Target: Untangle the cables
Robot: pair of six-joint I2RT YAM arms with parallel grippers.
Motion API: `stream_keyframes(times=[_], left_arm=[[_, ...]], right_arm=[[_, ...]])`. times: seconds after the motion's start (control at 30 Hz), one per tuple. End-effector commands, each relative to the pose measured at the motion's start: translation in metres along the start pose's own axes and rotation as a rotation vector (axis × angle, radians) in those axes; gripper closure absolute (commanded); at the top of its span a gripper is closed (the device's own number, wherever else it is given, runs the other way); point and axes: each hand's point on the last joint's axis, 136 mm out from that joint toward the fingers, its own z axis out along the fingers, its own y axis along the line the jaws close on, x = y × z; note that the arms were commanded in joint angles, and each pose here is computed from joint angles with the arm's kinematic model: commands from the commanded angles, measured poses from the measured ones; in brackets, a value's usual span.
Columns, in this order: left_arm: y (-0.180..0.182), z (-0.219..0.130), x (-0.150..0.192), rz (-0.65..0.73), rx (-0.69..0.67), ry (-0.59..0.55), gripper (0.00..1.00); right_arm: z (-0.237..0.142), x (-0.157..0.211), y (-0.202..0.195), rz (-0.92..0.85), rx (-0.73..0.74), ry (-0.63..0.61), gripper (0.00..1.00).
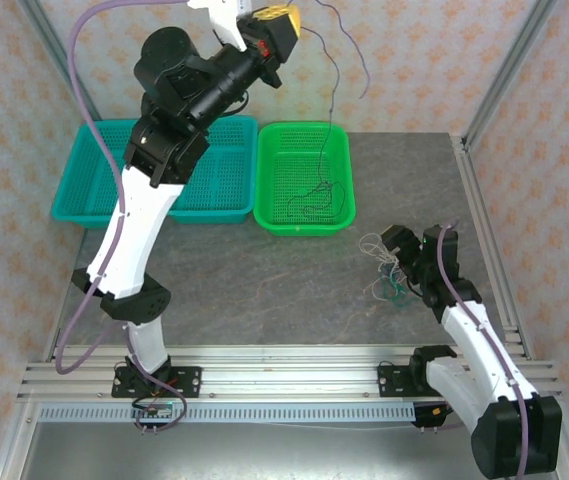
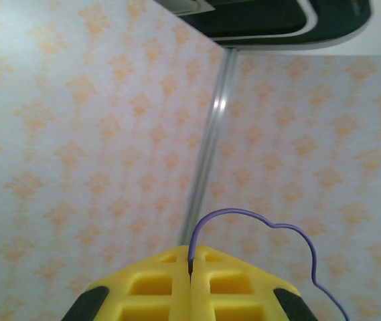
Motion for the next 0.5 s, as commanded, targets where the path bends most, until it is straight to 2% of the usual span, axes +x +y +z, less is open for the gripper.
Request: stream_keyframes(times=[0.0,0.13,0.33,0.47], left_arm=[[0.05,0.027,0.046,0.144,-0.225,0.06,1.0],[0.105,0.048,0.103,0.224,-0.425,0.151,1.0],[0.169,0.058,0.204,0.155,-0.528,0.376,1.0],[0.192,0.053,0.27,0.101,-0.557,0.514,1.0]], right_arm=[[-0.003,0.006,-0.003,0.007,-0.005,0.014,0.14],[-0.005,0.007,-0.005,0.005,-0.006,0.013,0.14],[-0.006,0.01,-0.009,0.004,0.004,0.013,0.14],[-0.006,0.01,-0.01,0.006,0.009,0.01,0.14]])
